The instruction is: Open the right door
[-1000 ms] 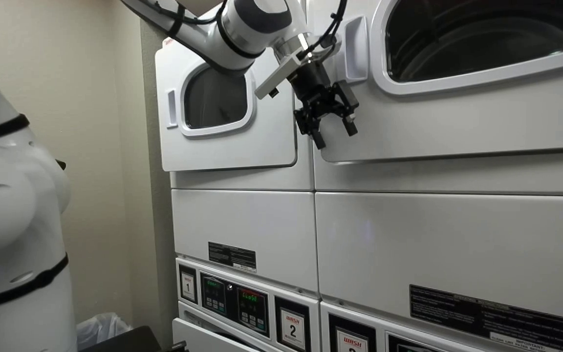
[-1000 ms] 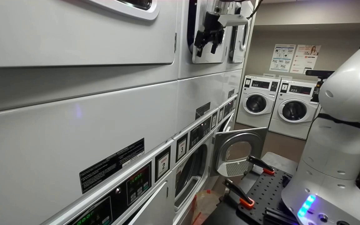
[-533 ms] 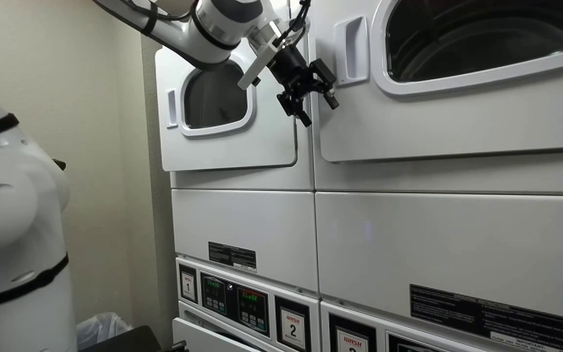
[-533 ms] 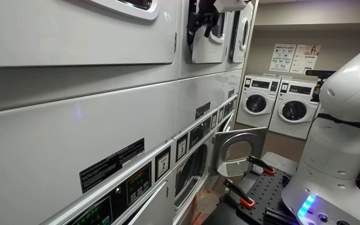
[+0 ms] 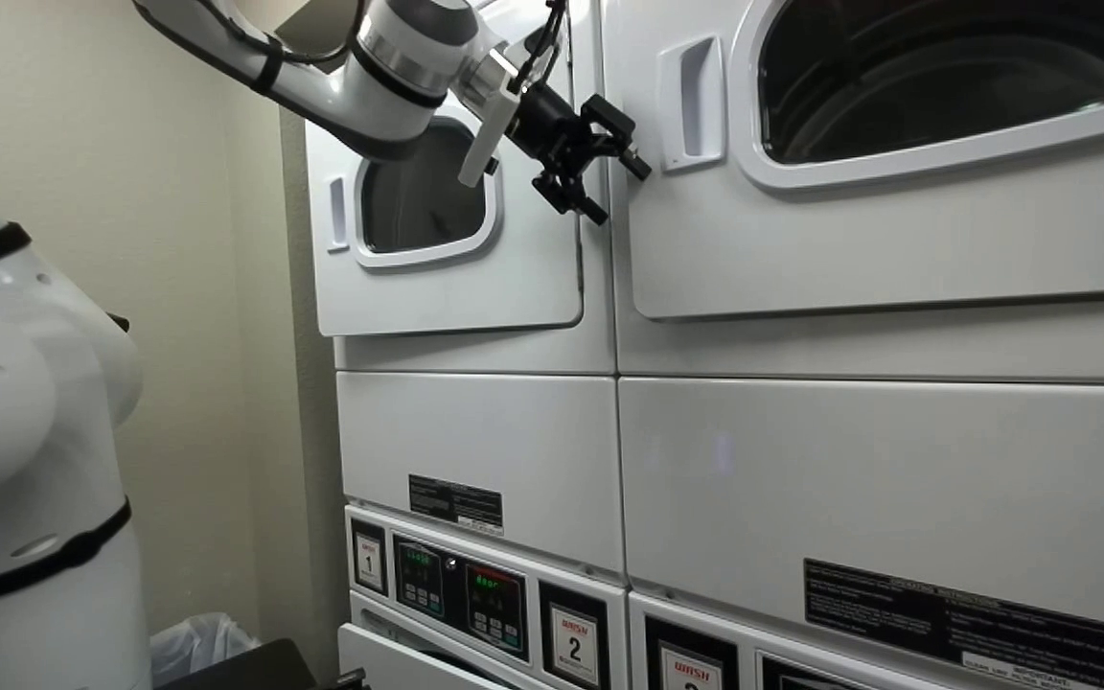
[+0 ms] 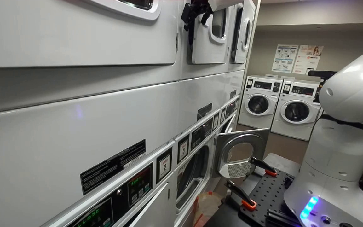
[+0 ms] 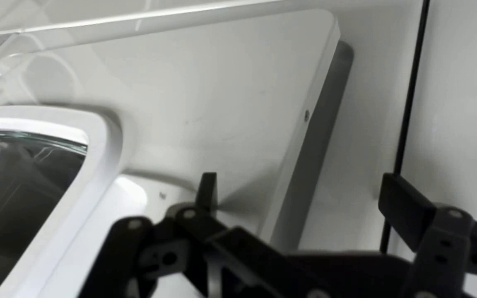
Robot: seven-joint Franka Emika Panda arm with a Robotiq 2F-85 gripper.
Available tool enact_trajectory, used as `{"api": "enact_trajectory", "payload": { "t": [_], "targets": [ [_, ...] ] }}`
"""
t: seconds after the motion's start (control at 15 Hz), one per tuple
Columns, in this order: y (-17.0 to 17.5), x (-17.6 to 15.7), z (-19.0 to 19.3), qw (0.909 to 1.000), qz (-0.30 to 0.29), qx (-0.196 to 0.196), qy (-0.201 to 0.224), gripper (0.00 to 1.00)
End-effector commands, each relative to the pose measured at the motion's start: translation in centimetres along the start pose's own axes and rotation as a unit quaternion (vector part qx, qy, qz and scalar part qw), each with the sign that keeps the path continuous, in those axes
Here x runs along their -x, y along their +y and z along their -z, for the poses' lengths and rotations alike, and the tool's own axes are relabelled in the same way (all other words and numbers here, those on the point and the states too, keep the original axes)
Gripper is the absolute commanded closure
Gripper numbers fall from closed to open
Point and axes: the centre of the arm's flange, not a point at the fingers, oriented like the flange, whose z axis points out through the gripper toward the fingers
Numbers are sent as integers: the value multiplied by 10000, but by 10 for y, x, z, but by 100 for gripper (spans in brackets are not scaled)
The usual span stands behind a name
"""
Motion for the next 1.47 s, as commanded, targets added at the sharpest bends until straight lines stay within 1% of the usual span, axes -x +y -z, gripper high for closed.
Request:
{"api": "enact_trajectory", "payload": {
  "t": [0.0, 0.13, 0.33, 0.53, 0.8, 0.93, 1.07, 1.4],
  "targets": [
    [-8, 7, 9, 9982, -38, 453, 390, 0],
    [-8, 5, 11, 9959, -18, 750, 513, 0],
    [-6, 6, 14, 9883, -5, 1364, 679, 0],
    [4, 8, 15, 9749, -112, 2061, 837, 0],
    [15, 15, 15, 9525, -343, 2914, 810, 0],
    [19, 19, 17, 9379, -485, 3360, 712, 0],
    [17, 24, 22, 9252, -582, 3701, 600, 0],
    [19, 41, 40, 8853, -929, 4550, 232, 0]
  ]
}}
